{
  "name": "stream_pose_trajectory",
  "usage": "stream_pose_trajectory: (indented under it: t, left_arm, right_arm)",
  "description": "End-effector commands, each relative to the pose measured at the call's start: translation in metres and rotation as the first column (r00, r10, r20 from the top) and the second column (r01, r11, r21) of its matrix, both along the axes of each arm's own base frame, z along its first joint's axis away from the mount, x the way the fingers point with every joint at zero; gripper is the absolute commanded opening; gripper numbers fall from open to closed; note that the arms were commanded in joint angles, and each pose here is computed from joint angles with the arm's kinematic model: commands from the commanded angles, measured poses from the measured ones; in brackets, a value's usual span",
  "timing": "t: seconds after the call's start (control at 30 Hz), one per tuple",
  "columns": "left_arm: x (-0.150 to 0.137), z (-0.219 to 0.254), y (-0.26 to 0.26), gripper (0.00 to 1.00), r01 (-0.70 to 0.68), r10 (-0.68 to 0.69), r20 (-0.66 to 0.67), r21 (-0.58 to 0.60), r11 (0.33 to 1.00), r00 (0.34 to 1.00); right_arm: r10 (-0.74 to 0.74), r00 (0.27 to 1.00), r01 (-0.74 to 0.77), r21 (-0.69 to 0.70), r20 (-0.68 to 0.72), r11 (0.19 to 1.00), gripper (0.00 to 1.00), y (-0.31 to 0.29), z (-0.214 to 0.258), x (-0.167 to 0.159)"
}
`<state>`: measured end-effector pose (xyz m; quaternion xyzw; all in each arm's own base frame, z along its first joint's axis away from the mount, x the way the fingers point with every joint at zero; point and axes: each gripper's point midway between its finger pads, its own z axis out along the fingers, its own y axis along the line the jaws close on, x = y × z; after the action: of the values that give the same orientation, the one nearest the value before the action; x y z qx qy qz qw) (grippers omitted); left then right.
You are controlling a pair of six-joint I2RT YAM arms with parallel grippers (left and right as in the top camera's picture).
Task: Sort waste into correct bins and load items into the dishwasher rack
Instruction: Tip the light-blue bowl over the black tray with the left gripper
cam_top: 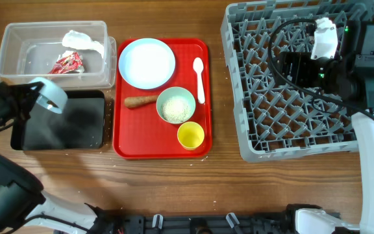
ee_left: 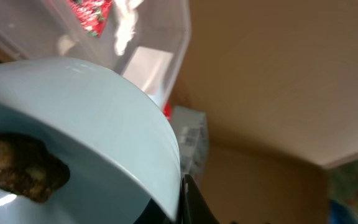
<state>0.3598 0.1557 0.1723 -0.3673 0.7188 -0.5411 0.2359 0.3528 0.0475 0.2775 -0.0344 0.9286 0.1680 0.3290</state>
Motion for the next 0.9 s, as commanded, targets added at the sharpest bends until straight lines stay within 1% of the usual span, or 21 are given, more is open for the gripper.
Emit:
stream_pose_trajectory:
  t: [0.0, 0.1, 0.17, 0.23, 0.27, 0.3, 0.4, 0.47, 0.53, 0.57, 0.6, 0.67, 0.7, 0.73, 0.77, 0.8, 0.83, 0.87]
  left_arm:
    - [-0.005, 0.023, 0.012, 0.04, -0.011, 0.032, 0.151, -0.141, 0.990, 0.988]
    - [-0.009, 0.018, 0.024, 0.04, -0.043, 0.065, 0.139, -0.155, 0.987, 0.988]
    - [-0.009, 0.016, 0.025, 0.04, -0.055, 0.076, 0.108, -0.191, 0.980, 0.991]
    - [-0.009, 0.019, 0.026, 0.04, -0.070, 0.090, 0.069, -0.257, 0.964, 0.994]
    - [-0.009, 0.019, 0.026, 0.04, -0.091, 0.100, 0.013, -0.314, 0.945, 0.995]
    - [-0.008, 0.017, 0.027, 0.04, -0.106, 0.106, -0.018, -0.332, 0.937, 0.994]
    - [-0.006, 0.015, 0.028, 0.04, -0.111, 0.108, -0.029, -0.319, 0.941, 0.994]
    - [-0.003, 0.026, 0.017, 0.04, -0.079, 0.082, -0.002, -0.292, 0.953, 0.997]
    - [0.002, 0.049, -0.012, 0.04, -0.006, 0.016, 0.052, -0.184, 0.983, 0.998]
    - [0.006, 0.061, -0.044, 0.04, 0.041, -0.039, 0.035, -0.037, 0.998, 0.999]
    - [0.007, 0.064, -0.059, 0.04, 0.060, -0.060, 0.015, 0.034, 0.998, 0.998]
    - [0.004, 0.063, -0.097, 0.04, 0.111, -0.096, -0.072, 0.239, 0.965, 0.993]
    - [0.001, 0.058, -0.112, 0.04, 0.135, -0.094, -0.131, 0.350, 0.927, 0.987]
    - [-0.004, 0.050, -0.125, 0.04, 0.167, -0.086, -0.192, 0.463, 0.871, 0.978]
    - [-0.009, 0.041, -0.141, 0.04, 0.217, -0.081, -0.254, 0.573, 0.791, 0.964]
    - [-0.014, 0.030, -0.157, 0.04, 0.279, -0.087, -0.312, 0.650, 0.707, 0.946]
    - [-0.021, 0.016, -0.172, 0.04, 0.354, -0.086, -0.382, 0.718, 0.600, 0.920]
    - [-0.028, 0.003, -0.187, 0.04, 0.425, -0.099, -0.439, 0.750, 0.507, 0.893]
  right_arm:
    - [0.005, 1.000, -0.004, 0.023, -0.007, 1.000, 1.00, 0.004, -0.001, 0.000]
    - [0.005, 1.000, -0.005, 0.023, -0.006, 1.000, 1.00, 0.004, -0.001, 0.000]
    - [0.005, 1.000, -0.005, 0.023, -0.006, 1.000, 1.00, 0.004, -0.001, 0.001]
    - [0.005, 1.000, -0.005, 0.023, -0.005, 1.000, 1.00, 0.004, -0.001, 0.001]
    - [0.005, 1.000, -0.005, 0.023, -0.005, 1.000, 1.00, 0.004, -0.001, 0.001]
    - [0.005, 1.000, -0.005, 0.023, -0.005, 1.000, 1.00, 0.004, -0.001, 0.001]
    - [0.005, 1.000, -0.005, 0.023, -0.005, 1.000, 1.00, 0.004, -0.001, 0.001]
    - [0.005, 1.000, -0.005, 0.023, -0.005, 1.000, 1.00, 0.004, -0.001, 0.001]
    - [0.005, 1.000, -0.005, 0.023, -0.005, 1.000, 1.00, 0.004, -0.001, 0.001]
    - [0.005, 1.000, -0.004, 0.023, -0.005, 1.000, 1.00, 0.004, -0.001, 0.001]
    - [0.005, 1.000, -0.005, 0.023, -0.006, 1.000, 1.00, 0.004, -0.001, 0.000]
    - [0.005, 1.000, -0.005, 0.023, -0.008, 1.000, 1.00, 0.004, -0.001, 0.000]
    - [0.005, 1.000, -0.005, 0.023, -0.009, 1.000, 1.00, 0.004, -0.002, 0.000]
    - [0.005, 1.000, -0.004, 0.023, -0.010, 1.000, 1.00, 0.004, -0.002, 0.000]
    - [0.005, 1.000, -0.005, 0.023, -0.009, 1.000, 1.00, 0.004, -0.002, 0.000]
    - [0.005, 1.000, -0.005, 0.023, -0.008, 1.000, 1.00, 0.004, -0.002, 0.000]
    - [0.005, 1.000, -0.005, 0.022, -0.006, 1.000, 1.00, 0.004, -0.001, 0.000]
    - [0.006, 1.000, -0.006, 0.022, -0.006, 1.000, 1.00, 0.004, -0.001, 0.001]
